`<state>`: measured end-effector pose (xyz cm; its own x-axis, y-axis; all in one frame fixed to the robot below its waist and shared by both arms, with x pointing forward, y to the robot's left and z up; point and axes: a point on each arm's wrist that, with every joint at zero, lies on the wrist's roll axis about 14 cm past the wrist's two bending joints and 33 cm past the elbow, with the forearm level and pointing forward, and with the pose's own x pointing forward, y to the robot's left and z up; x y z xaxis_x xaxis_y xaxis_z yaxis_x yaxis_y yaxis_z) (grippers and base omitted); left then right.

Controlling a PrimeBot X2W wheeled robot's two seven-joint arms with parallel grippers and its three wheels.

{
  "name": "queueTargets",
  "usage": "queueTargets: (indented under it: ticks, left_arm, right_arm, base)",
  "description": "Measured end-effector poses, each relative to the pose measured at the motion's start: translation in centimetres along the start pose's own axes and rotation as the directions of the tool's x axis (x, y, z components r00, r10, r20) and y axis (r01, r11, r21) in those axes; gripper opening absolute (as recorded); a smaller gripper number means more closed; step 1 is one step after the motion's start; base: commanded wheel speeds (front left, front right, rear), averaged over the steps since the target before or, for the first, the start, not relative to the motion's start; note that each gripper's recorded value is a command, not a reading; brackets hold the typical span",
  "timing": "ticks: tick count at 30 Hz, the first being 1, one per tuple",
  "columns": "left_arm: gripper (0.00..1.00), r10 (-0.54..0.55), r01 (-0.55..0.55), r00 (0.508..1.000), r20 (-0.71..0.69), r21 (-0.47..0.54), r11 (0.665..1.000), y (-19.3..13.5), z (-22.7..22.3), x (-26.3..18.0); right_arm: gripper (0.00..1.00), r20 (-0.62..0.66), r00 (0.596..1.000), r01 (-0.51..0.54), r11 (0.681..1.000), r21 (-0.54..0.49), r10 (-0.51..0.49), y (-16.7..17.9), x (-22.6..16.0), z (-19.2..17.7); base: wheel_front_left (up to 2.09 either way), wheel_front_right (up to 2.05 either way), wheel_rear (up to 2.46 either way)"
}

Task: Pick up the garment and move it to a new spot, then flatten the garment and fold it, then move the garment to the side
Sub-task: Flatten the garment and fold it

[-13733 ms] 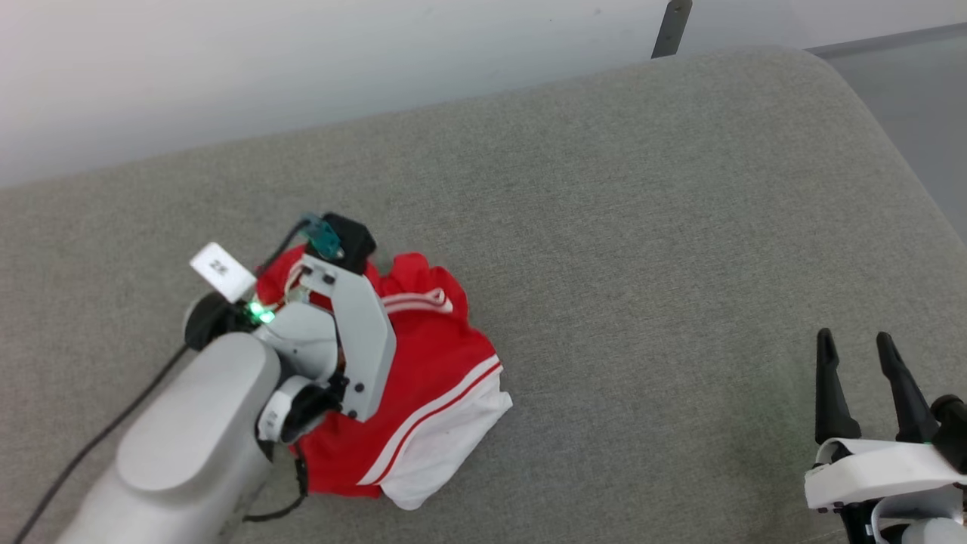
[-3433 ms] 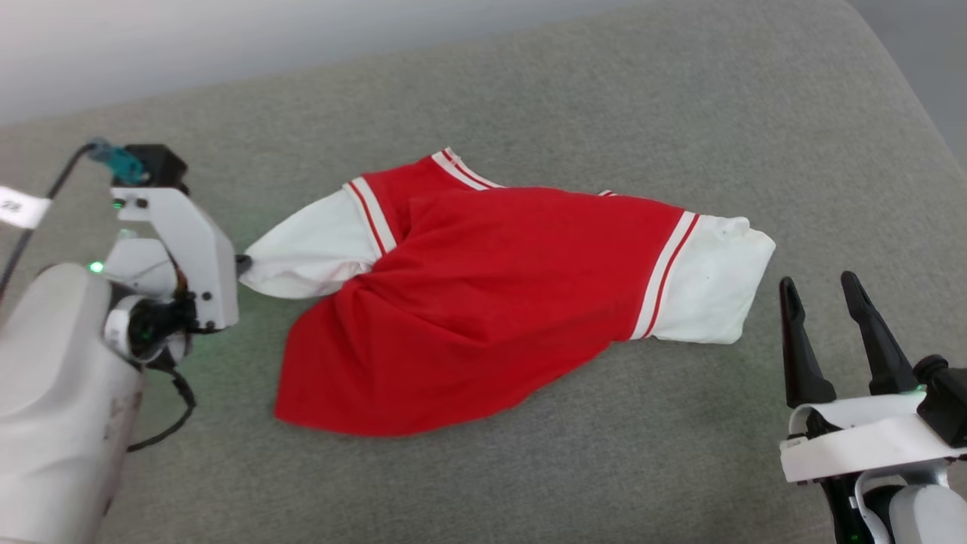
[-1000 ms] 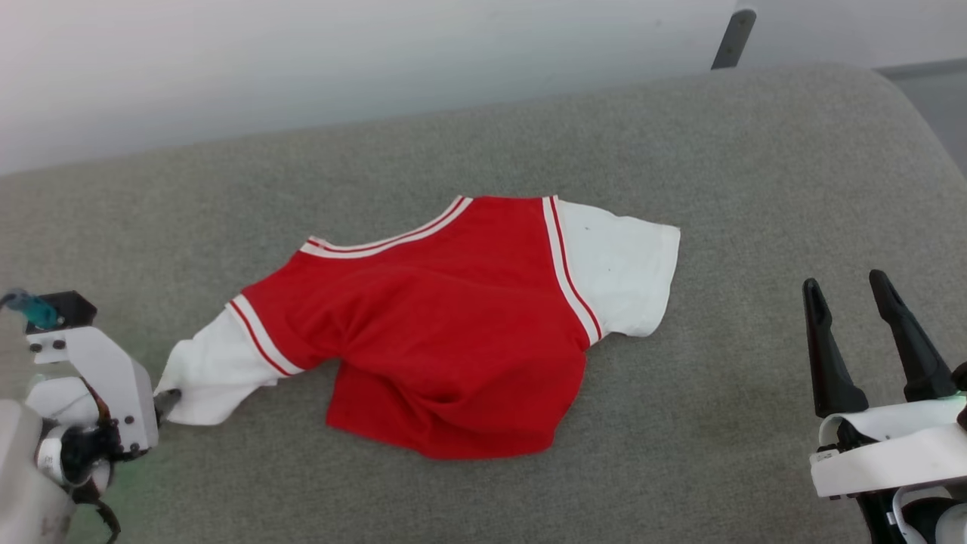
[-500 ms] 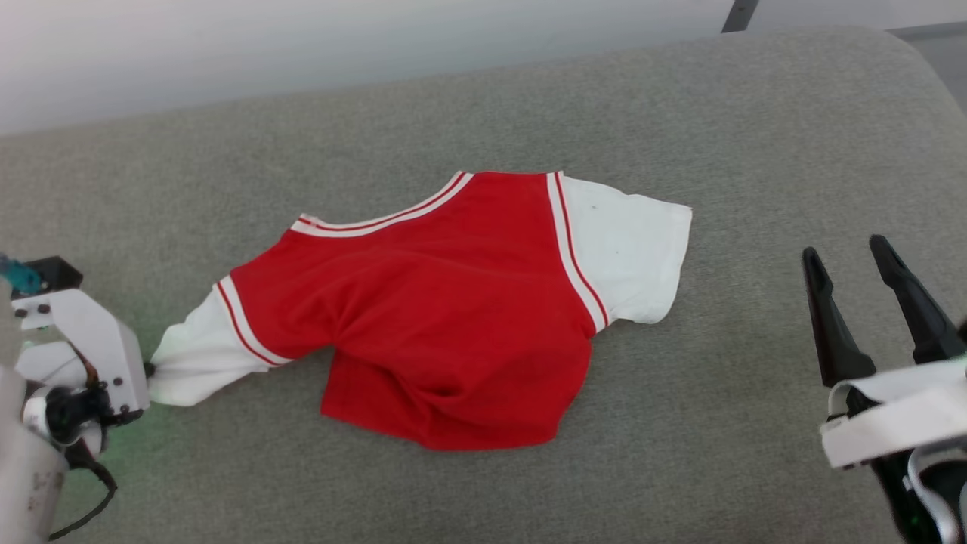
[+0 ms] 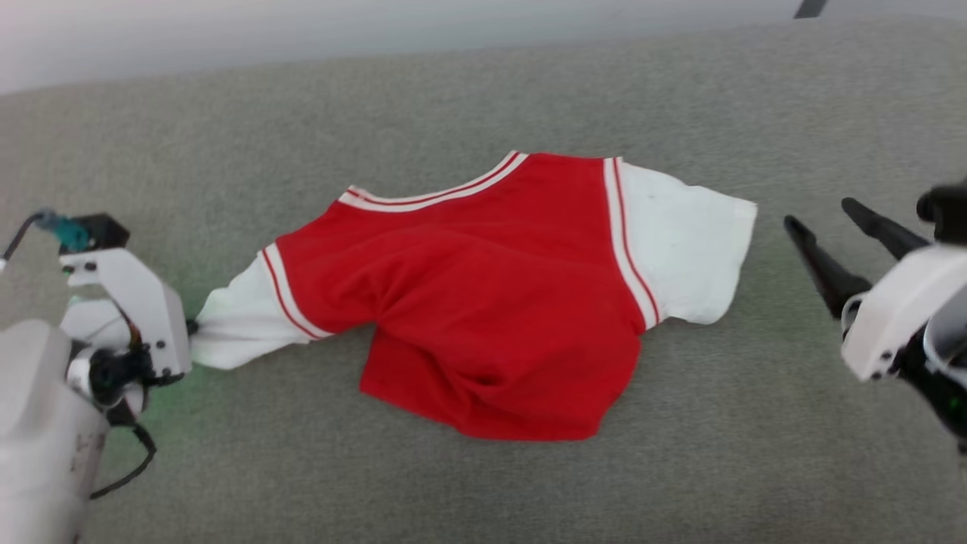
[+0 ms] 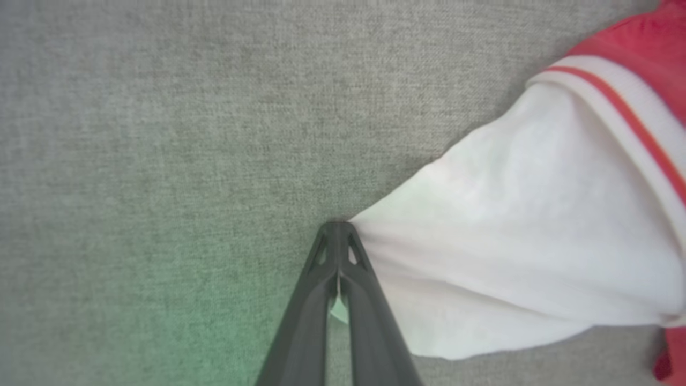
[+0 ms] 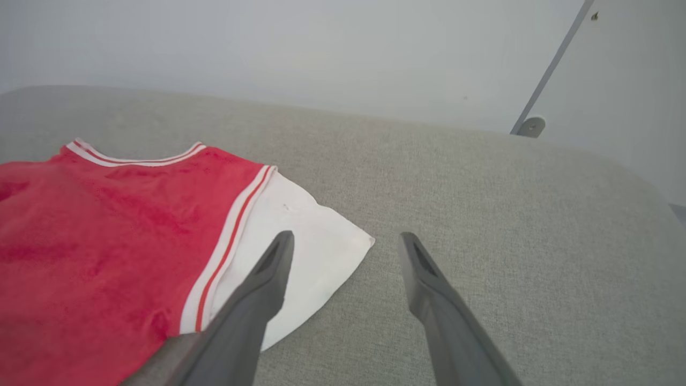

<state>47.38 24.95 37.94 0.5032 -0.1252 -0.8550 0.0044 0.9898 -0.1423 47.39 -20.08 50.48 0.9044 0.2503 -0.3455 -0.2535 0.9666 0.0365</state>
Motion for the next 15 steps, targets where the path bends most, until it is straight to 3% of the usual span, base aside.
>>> queueTargets:
  ticks: [10, 15]
  left_arm:
    - [0.00, -0.015, 0.015, 1.000, 0.016, 0.016, 1.000, -0.2, 0.8, 0.9]
    - [0.00, -0.021, 0.020, 1.000, 0.024, 0.019, 1.000, -0.3, 1.1, 1.4]
  right_arm:
    - [1.00, -0.249, 0.968, -0.010, 0.999, 0.036, 0.019, -1.2, 5.3, -3.8]
    - [1.00, -0.368, 0.930, 0.009, 0.997, 0.078, 0.020, -1.5, 7.3, -6.6]
  base:
    - [0.00, 0.00, 0.00]
    - [0.00, 0.00, 0.00]
